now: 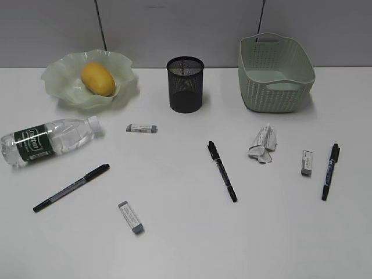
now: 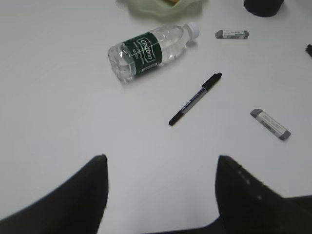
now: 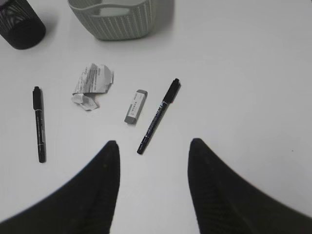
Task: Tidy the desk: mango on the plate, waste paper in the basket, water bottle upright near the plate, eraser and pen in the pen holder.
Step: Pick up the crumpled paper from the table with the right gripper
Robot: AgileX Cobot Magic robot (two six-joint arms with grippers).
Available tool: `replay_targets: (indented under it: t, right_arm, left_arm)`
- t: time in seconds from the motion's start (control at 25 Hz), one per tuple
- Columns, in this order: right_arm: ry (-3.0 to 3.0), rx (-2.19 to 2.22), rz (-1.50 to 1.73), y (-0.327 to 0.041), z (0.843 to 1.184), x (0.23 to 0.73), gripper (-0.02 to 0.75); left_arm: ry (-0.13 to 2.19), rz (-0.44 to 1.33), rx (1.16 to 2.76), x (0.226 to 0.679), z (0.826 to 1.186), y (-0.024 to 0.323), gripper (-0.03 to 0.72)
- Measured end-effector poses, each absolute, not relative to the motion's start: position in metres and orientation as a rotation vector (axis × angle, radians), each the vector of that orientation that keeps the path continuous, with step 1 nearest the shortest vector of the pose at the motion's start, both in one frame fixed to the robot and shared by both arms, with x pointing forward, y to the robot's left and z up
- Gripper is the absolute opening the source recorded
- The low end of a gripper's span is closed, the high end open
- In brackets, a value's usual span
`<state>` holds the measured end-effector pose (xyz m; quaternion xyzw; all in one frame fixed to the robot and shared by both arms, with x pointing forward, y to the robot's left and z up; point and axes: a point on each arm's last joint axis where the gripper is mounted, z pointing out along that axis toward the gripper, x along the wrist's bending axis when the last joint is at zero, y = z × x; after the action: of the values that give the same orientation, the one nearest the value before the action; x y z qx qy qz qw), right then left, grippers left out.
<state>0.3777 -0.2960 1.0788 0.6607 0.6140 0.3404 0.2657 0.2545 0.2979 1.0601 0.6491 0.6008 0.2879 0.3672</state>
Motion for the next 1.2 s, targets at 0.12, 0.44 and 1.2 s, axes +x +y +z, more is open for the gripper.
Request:
replay_targets:
  t: [0.12, 0.44, 1.2]
  right_arm:
    - [1.724, 1.874, 0.848, -0.297, 1.075, 0.413, 0.373]
    - [1.884, 2.015, 0.789, -0.284, 1.071, 0.489, 0.373]
    - [2.086, 2.192, 0.708, -0.183, 0.972, 0.594, 0.568]
  left_arm:
    - [1.518, 0.762, 1.638, 0.248, 1.061, 0.299, 0.519]
    - [1.489, 0.787, 1.607, 0.241, 1.061, 0.300, 0.519]
    - [1.472, 0.801, 1.587, 0.237, 1.061, 0.300, 0.519]
